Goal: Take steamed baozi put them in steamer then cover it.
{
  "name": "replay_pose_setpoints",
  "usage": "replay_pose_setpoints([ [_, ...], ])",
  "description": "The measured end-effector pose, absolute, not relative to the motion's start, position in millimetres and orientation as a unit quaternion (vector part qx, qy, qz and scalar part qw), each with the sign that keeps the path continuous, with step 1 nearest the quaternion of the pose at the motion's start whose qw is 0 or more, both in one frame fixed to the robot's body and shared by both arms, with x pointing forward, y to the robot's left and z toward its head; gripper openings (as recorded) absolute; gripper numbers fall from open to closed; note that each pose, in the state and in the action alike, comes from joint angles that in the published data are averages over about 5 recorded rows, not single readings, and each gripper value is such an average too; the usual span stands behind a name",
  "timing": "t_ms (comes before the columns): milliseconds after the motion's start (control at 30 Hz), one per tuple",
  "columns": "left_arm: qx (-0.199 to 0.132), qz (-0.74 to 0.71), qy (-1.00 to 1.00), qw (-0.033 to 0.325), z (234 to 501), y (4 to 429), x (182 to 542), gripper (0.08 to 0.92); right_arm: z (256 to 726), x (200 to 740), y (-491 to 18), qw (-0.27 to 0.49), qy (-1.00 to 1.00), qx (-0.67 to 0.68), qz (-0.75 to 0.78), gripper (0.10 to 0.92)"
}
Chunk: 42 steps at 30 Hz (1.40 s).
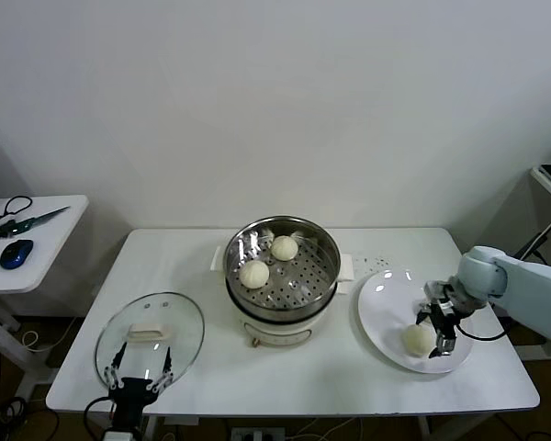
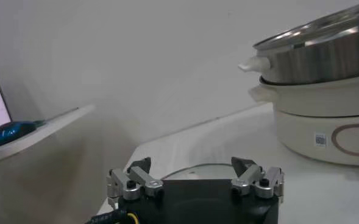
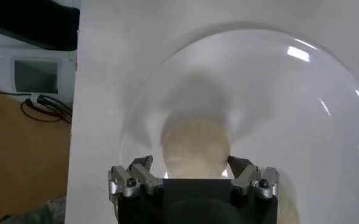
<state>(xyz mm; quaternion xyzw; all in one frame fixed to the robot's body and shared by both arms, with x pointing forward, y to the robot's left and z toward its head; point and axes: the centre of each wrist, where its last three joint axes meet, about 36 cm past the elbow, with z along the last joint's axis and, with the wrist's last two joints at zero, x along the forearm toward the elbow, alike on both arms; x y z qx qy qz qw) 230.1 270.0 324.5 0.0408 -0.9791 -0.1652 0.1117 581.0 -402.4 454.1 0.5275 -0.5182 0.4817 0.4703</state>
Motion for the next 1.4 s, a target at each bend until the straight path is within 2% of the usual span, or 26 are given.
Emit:
replay_pose_setpoints([
  [433, 0.040, -0.167, -0.979, 0.113, 323.7, 269.0, 229.5, 0.823, 446.7, 590.0, -395.4, 0.467, -0.513, 0.533, 0.484, 0.818],
  [700, 0.040, -0.167, -0.979, 0.113, 323.8, 269.0, 229.2, 0.823, 448.3, 591.6, -397.9, 0.467, -0.510, 0.535, 0.486, 0.743],
  [933, 0.040, -0.167, -0.979, 0.111, 324.8, 268.2, 230.2, 0.823, 456.6, 597.1, -394.4, 0.453, -0.505, 0.540, 0.498, 0.728],
  [1133, 0.039, -0.168, -0.979, 0.108, 326.9, 268.3, 231.9, 0.823, 491.8, 614.7, -380.3, 0.406, -0.477, 0.559, 0.543, 0.722],
  [1400, 0.035, -0.167, -0.980, 0.104, 330.4, 266.4, 233.0, 0.823, 590.7, 649.3, -334.5, 0.283, -0.379, 0.582, 0.661, 0.721],
])
